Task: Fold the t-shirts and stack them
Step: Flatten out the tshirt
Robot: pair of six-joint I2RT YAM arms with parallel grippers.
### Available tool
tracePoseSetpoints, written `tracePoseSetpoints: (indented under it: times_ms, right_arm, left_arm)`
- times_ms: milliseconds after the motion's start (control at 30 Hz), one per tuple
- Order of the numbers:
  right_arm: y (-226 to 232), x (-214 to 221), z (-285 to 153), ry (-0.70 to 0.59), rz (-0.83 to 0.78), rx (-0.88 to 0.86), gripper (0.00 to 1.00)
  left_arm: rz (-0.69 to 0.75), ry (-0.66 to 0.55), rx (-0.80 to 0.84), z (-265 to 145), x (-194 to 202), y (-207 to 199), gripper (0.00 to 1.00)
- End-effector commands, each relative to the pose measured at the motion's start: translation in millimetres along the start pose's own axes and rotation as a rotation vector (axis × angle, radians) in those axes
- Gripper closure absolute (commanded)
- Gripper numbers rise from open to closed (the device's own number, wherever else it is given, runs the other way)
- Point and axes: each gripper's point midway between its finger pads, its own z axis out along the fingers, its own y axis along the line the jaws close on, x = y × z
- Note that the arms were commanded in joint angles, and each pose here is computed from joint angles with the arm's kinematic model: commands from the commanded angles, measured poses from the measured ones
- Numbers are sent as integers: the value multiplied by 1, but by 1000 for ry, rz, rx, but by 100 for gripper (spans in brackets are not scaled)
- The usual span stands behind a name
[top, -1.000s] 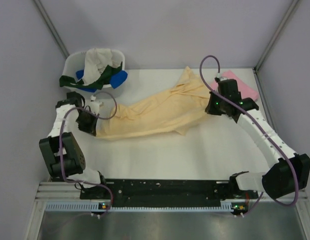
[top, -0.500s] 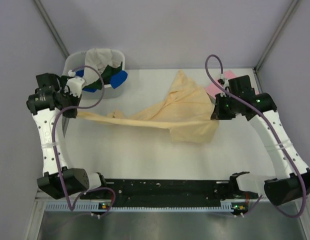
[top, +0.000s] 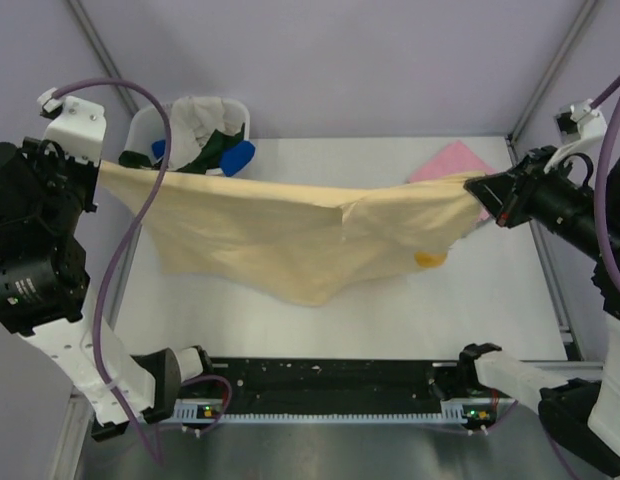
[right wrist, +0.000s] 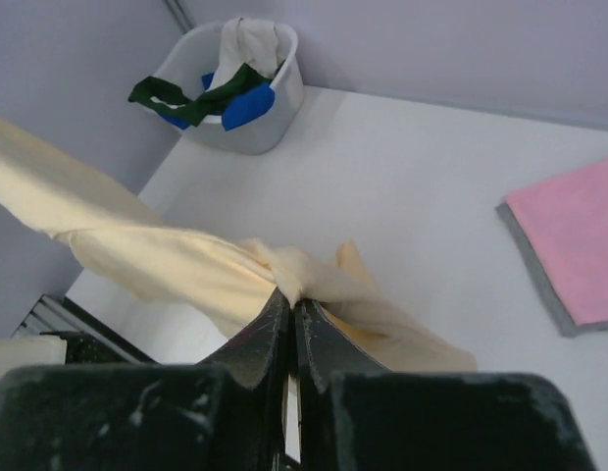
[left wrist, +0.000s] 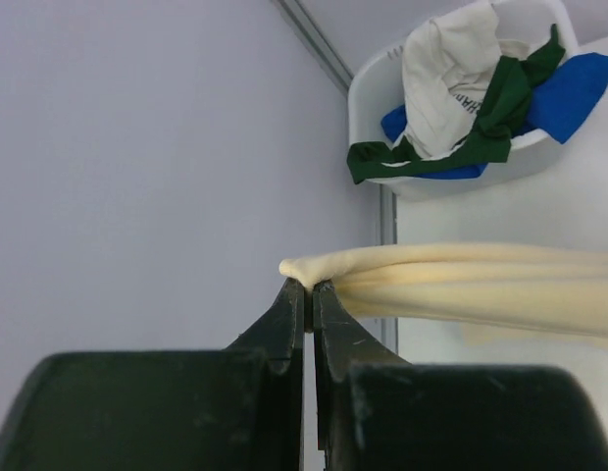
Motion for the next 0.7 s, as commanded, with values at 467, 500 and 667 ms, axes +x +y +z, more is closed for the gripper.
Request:
tracePoseSetpoints:
  times_ms: [467, 500, 667]
  right_arm:
    - [-72, -139, 156, -211, 210, -110, 100]
    - [-70, -143, 150, -230, 196, -106, 100]
    - [-65, -153, 100, -304, 120, -60, 100]
  left_arm:
    - [-166, -40, 46, 138, -7, 2, 100]
    - [-165, -58, 37, 135, -12, 5, 100]
    - [-136, -119, 8, 115, -26, 12, 100]
